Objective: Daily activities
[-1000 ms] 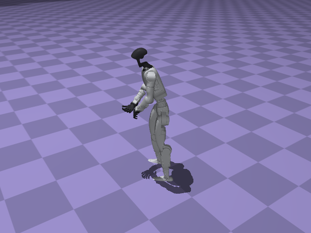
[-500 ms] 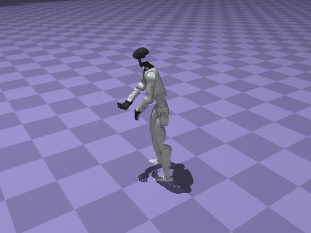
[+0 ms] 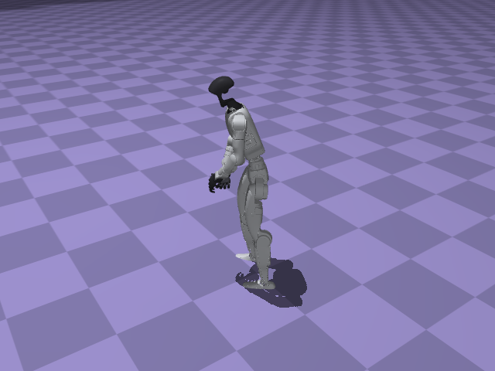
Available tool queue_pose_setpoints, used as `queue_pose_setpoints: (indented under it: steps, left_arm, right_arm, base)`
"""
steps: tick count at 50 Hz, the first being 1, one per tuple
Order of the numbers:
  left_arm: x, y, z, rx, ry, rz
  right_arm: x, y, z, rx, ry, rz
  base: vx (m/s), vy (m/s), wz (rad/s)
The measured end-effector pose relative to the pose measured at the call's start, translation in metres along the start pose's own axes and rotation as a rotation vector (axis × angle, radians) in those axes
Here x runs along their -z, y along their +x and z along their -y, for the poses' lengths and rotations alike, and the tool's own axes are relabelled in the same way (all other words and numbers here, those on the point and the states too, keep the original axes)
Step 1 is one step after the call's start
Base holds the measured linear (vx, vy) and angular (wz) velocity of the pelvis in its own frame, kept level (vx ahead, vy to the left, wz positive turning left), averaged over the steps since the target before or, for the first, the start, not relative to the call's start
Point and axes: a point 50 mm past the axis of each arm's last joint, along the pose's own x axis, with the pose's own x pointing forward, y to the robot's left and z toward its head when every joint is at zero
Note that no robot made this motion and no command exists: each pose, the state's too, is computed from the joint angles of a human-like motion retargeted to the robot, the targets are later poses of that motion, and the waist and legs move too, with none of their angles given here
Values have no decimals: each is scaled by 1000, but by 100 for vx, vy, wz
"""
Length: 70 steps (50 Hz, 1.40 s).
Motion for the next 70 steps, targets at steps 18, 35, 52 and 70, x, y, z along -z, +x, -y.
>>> queue_pose_setpoints:
  steps: [18, 35, 52, 70]
  left_arm:
    - [1, -4, -11, -113, 66, 5]
    - [1, -7, -29, -307, 191, 7]
    - [-46, -26, -92, -753, 377, 210]
    - [-30, -57, -119, -837, 571, 139]
  right_arm:
    - [-19, 9, -2, 98, -203, 9]
    - [-29, 17, -2, 232, -228, 115]
    - [-44, 5, 4, 402, -305, 263]
    - [-37, -8, 23, 460, -376, 147]
  base:
    - [0, 0, 0]
    - [0, 0, 0]
    - [0, 0, 3]
    - [-1, -3, 20]
